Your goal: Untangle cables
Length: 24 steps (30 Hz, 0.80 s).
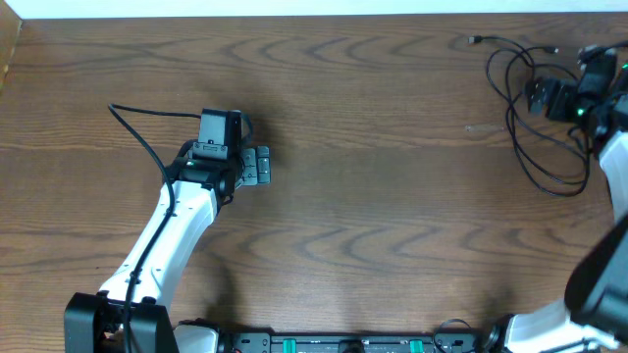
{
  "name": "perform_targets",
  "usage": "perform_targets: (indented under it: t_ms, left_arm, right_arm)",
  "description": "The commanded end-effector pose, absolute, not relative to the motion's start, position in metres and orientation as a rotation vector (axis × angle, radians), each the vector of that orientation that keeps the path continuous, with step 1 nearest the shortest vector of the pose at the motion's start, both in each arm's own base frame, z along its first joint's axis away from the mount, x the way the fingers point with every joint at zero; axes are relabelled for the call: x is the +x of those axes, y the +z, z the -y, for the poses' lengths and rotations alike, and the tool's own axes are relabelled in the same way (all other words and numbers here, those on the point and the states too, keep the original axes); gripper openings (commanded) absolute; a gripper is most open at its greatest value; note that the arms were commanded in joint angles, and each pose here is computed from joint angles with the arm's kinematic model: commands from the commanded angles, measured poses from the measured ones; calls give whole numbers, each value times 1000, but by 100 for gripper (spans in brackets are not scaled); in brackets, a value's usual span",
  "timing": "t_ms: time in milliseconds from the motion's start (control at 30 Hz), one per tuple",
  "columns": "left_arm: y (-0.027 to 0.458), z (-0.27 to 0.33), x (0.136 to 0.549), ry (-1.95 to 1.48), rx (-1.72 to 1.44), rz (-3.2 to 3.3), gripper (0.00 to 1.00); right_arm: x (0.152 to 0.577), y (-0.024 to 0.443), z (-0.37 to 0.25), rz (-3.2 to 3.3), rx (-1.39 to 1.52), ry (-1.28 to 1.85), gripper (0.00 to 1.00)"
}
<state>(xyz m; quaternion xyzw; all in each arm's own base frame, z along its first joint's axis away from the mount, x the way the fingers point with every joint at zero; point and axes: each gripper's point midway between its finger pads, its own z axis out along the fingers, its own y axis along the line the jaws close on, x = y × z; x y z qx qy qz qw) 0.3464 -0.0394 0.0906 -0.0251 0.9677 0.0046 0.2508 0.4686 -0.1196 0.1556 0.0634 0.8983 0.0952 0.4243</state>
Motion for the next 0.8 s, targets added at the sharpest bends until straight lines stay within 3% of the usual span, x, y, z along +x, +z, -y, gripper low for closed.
perform_targets:
  t_ms: [0,133,400,767]
  left_arm:
    - [93,35,348,40,-58,-2627,99]
    - [93,35,348,40,-59,-2626,99]
    - [93,35,348,40,-58,-2627,100]
    - [93,35,348,40,-59,-2626,99]
  right_arm:
    - [458,199,91,-2186,19,272,99]
    - [430,222,92,-2222,65,177,99]
    - [376,217,112,-2384,211,-33,99]
    - [371,211,109,-2416,215,-14,99]
